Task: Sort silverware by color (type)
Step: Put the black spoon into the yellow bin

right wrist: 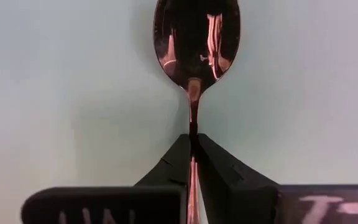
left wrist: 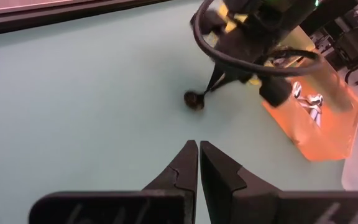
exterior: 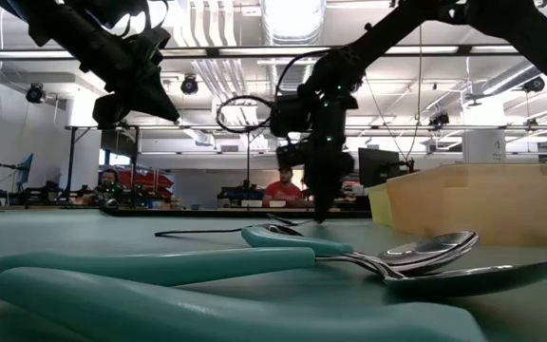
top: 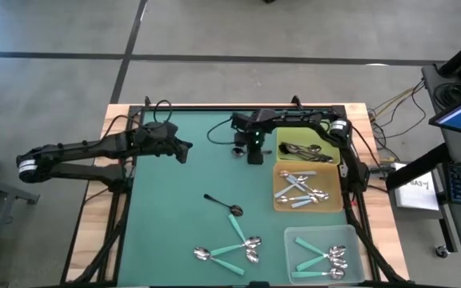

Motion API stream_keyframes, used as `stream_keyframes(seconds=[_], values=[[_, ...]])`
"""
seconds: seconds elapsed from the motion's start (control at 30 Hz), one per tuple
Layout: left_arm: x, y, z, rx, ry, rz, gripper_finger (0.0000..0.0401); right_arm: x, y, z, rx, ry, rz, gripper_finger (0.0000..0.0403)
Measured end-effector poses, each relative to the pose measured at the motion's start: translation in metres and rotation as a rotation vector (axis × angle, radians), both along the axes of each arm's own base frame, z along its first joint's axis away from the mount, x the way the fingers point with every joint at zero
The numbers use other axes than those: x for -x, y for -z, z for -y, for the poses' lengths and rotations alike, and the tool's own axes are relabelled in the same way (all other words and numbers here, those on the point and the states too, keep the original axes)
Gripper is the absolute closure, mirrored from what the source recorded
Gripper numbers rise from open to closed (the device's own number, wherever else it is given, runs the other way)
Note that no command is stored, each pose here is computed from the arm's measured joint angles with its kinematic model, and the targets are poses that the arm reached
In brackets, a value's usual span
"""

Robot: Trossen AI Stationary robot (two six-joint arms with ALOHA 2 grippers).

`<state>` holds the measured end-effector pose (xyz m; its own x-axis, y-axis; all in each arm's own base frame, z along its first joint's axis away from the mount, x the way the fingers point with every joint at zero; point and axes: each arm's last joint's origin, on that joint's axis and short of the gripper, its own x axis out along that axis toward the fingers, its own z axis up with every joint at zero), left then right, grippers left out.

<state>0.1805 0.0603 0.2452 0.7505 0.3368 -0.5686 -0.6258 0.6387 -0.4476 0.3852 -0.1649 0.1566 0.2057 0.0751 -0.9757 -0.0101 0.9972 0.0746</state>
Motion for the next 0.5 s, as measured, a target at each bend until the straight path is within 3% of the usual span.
stream_keyframes(seconds=[0.3, 0.5], values=[[0.000, 0.001, 0.000, -0.017, 0.010, -0.014, 0.0401, 0.041, -0.069, 0.022, 0.021, 0.149, 0.066, 0.0394], [0.000, 0.001, 0.000, -0.022, 0.014, -0.017, 0.0401, 0.089, -0.105, 0.035, 0.011, 0.279, 0.013, 0.0394]])
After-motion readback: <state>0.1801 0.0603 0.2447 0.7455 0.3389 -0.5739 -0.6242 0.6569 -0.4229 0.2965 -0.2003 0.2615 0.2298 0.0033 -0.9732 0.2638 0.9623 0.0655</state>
